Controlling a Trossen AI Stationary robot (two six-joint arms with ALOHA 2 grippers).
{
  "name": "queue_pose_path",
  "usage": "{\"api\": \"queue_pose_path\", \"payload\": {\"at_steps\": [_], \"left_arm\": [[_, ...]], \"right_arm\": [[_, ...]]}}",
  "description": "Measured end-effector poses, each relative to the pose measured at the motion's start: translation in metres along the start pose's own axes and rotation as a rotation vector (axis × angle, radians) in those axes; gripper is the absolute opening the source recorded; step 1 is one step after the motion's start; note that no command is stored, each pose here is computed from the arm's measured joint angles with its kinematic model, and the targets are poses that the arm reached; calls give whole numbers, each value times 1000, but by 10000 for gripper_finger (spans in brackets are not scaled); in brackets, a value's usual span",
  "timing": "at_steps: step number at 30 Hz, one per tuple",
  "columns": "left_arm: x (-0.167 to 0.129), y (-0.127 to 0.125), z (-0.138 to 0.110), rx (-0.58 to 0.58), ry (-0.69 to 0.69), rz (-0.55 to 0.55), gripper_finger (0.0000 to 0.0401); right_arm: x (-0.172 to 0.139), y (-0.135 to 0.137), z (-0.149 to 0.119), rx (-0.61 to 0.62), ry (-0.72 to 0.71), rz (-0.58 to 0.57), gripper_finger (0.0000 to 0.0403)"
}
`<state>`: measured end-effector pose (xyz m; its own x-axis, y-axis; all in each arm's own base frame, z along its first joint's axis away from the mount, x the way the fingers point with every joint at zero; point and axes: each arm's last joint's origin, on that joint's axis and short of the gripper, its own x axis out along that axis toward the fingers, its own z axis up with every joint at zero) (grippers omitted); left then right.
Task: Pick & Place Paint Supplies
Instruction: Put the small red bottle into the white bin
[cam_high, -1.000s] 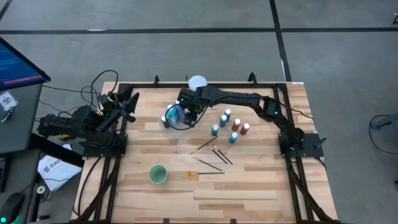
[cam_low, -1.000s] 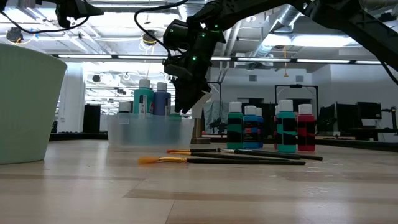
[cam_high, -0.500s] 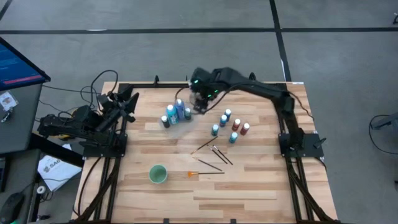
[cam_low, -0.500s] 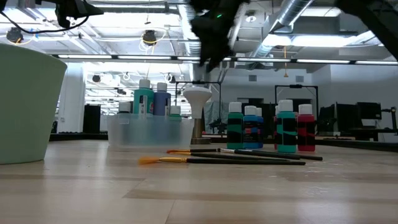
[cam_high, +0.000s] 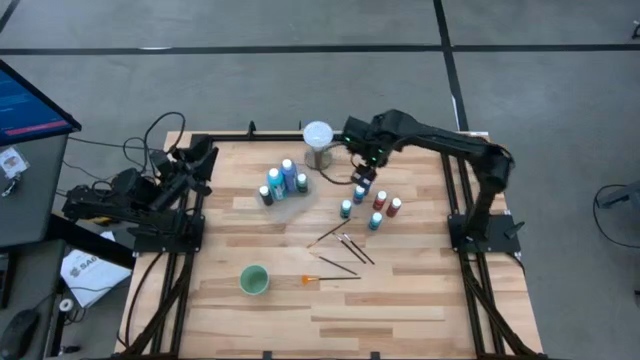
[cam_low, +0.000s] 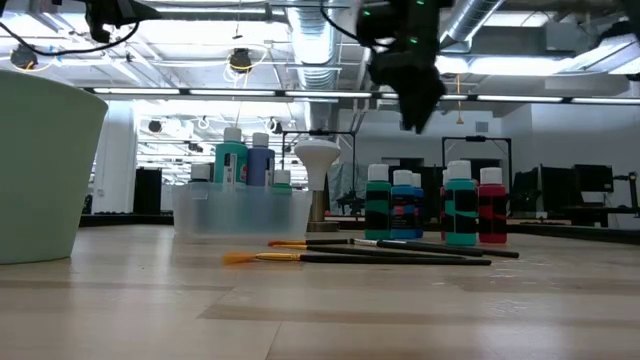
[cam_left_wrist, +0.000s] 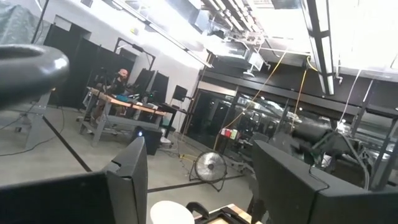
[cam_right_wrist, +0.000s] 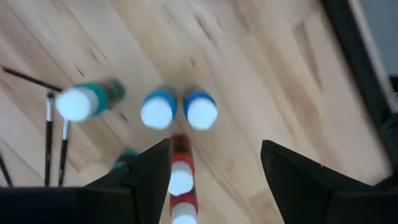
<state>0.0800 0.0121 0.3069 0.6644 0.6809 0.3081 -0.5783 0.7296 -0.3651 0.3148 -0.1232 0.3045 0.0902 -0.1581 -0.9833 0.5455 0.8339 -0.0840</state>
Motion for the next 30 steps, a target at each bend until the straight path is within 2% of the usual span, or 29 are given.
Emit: {"api": "queue_pose_path", "payload": {"at_steps": [4,10,13,21,30], "left_arm": [[0,0,0,0,0,0,199],[0,0,0,2,0,1,199],[0,0,0,2,0,1,199],[0,0,0,2,1,3,199],[0,0,0,2,1,3,199]], "right_arm": [[3,-2,-36,85,-11,86,239],[2,1,-89,181,-25,111,240],[10,8,-102,198,-24,119,240],[37,21,-104,175,34,98,240],[51,19,-100,115,90,20,240]]}}
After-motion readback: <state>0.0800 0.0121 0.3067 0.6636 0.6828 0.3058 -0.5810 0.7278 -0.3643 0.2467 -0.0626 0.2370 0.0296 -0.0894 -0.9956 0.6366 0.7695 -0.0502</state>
